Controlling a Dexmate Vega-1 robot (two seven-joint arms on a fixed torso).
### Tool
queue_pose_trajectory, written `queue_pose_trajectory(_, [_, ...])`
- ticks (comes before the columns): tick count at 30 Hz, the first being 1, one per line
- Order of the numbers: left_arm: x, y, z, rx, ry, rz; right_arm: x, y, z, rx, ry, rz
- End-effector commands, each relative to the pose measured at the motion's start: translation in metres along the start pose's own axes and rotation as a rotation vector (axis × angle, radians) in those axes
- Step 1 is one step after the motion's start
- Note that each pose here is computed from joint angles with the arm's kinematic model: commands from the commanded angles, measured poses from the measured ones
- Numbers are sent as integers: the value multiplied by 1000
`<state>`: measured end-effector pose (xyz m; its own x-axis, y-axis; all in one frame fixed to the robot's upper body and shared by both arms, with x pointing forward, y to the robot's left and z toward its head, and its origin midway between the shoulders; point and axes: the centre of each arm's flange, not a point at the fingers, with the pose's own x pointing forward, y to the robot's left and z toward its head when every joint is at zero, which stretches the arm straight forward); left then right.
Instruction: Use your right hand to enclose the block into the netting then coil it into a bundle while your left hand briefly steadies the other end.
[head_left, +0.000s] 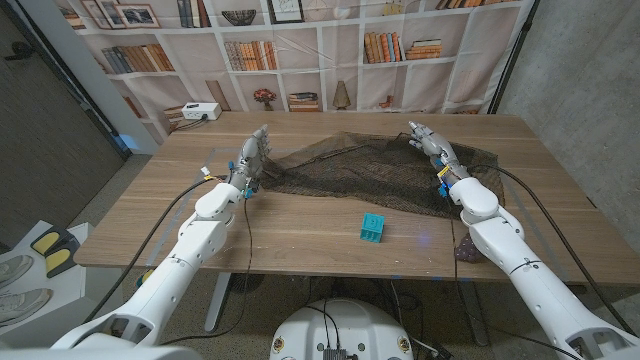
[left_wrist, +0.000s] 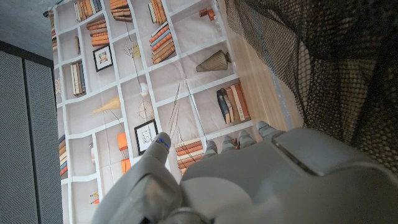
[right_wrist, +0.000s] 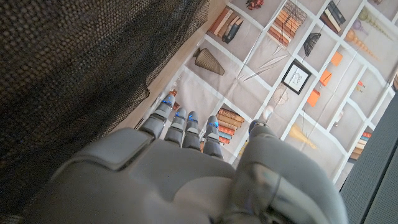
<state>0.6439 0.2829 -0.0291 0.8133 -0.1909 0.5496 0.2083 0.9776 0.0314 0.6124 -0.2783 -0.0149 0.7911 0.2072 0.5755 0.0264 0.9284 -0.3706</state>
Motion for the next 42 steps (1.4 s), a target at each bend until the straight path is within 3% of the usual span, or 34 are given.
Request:
queue_pose_trajectory(1, [-1,-10,1,7,7,-18,-13,2,27,-198,-46,77])
queue_pose_trajectory(9, [-7,-21,2,16,13,-17,-21,-3,46,-337,-117,133])
queue_pose_trajectory(17, [-13,-33,2,25,15,-14,-22,0,67,-499,-180,214])
queue_pose_trajectory(25, [-20,-45,1,38,26,-13,-22,0,79,-584,-245,276])
queue_pose_trajectory(29, [-24,-46,2,55,37,-11,-19,0,84,-593,-290,310])
queue_pose_trajectory(42, [-38,-52,4,55,65,-5,-15,14,113,-802,-484,394])
